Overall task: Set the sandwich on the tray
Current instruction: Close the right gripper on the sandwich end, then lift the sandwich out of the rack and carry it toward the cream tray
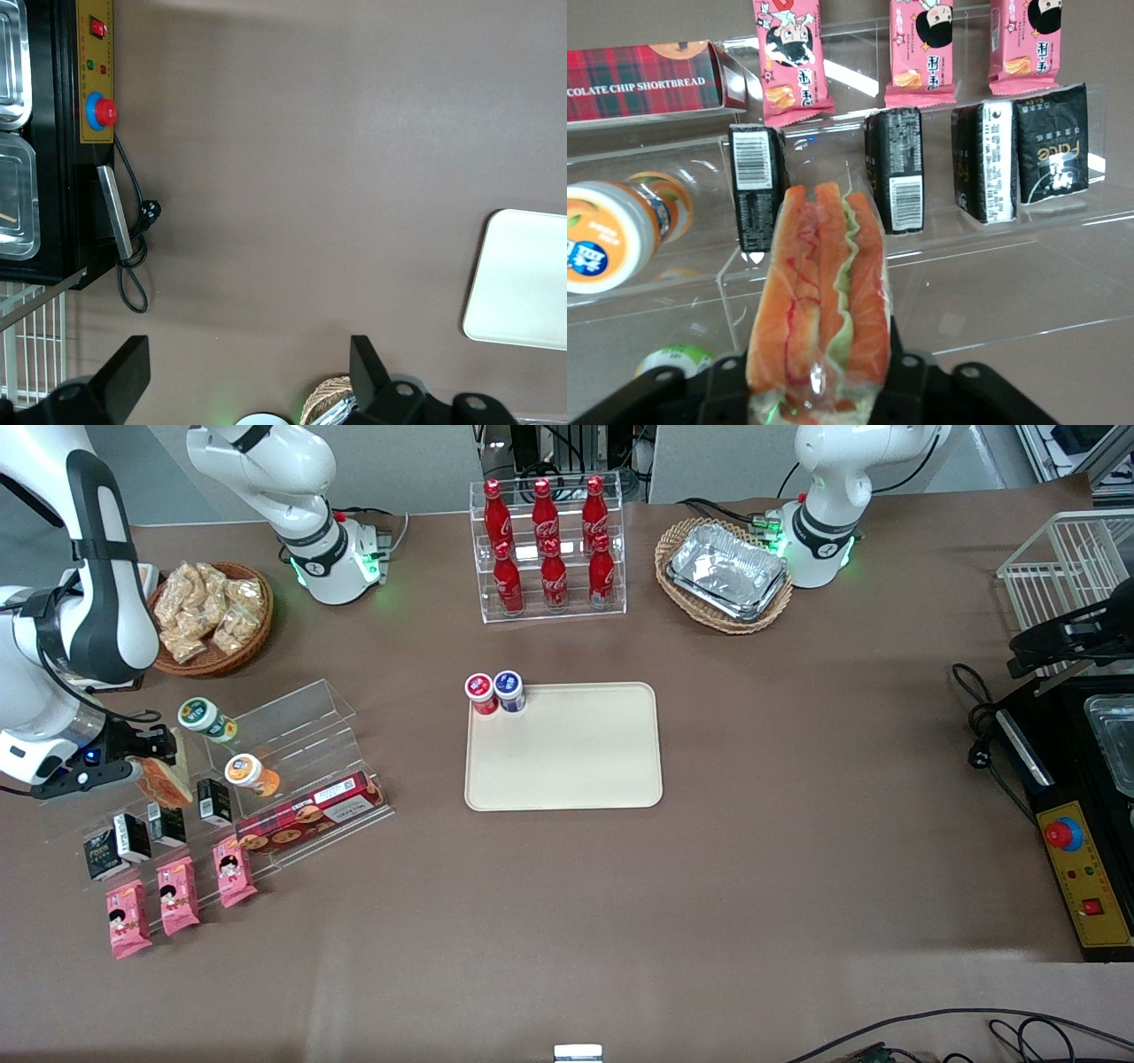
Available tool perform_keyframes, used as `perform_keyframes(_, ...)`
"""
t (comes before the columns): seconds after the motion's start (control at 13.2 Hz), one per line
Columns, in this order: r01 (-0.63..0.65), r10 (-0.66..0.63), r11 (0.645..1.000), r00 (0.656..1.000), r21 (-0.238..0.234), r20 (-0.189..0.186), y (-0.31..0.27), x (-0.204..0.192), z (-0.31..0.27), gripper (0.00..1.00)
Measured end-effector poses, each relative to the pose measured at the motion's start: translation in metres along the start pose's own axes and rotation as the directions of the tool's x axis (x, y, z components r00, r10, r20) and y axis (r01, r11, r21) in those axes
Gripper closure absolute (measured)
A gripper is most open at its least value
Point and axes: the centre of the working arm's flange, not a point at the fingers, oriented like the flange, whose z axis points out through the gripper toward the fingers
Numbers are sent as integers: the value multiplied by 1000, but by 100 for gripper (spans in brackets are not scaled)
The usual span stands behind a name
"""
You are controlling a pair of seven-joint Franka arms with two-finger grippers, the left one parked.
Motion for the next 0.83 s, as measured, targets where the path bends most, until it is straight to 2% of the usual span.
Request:
perform_keyframes(0.08,9,-9,1000,1000,0,0,0,0,0,59)
perform_keyframes(0.38,51,-51,999,999,-12,-15,3,5,-14,61)
perform_keyframes(0.61,103,-103,995,994,-2,24,1,22,-71,61)
perform_keyframes(0.83,172,-172,985,982,18,72,-32,43,-140,61)
